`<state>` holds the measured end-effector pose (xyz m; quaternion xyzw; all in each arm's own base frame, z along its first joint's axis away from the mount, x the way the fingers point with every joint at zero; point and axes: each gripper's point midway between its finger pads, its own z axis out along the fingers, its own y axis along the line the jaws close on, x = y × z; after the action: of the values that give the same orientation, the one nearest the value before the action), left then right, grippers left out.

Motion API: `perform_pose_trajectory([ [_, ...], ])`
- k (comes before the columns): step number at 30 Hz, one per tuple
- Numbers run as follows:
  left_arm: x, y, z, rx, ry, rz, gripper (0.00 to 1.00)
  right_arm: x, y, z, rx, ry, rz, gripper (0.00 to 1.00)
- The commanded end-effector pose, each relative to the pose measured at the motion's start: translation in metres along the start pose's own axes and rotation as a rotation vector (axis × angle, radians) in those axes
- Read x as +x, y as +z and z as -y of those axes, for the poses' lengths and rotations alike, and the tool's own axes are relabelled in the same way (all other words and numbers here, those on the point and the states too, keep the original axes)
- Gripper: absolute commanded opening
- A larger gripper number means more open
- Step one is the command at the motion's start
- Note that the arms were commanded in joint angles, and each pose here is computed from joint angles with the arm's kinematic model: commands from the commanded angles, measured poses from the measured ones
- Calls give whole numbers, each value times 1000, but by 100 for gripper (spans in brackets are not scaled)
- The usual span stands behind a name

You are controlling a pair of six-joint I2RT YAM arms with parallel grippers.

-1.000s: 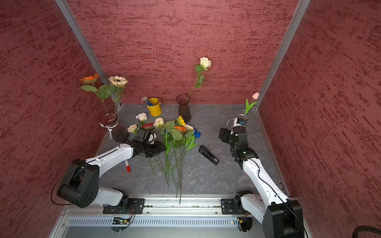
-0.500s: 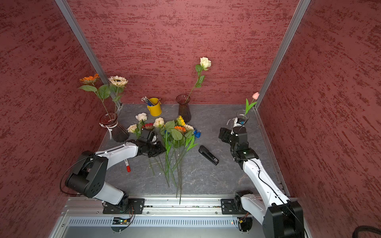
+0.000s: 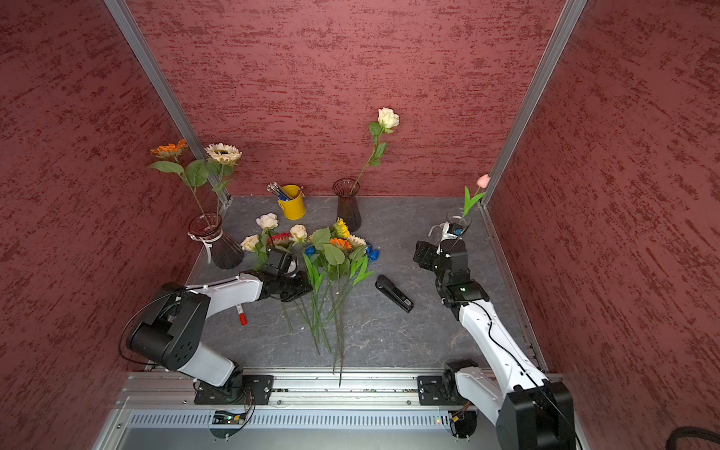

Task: Arrange the flowers in different vases according to their variety
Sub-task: Pick up the flower at the center of the board.

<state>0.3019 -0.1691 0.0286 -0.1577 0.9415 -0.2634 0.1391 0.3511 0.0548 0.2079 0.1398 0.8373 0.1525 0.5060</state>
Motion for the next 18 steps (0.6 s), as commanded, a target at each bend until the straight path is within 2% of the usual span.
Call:
perform_pose_trajectory([
  [1, -4, -12, 6, 11, 19, 39, 1, -1, -3, -1, 1, -10, 11, 82],
  [10, 0, -71, 24, -2, 40, 58, 0, 0, -2, -1, 1, -11, 6, 82],
  [15, -2, -126, 67, 119, 25, 78, 0, 1, -2, -1, 3, -10, 5, 82],
  [18, -6, -141, 87, 251, -35, 42, 0, 1, 0, -2, -2, -6, 1, 82],
])
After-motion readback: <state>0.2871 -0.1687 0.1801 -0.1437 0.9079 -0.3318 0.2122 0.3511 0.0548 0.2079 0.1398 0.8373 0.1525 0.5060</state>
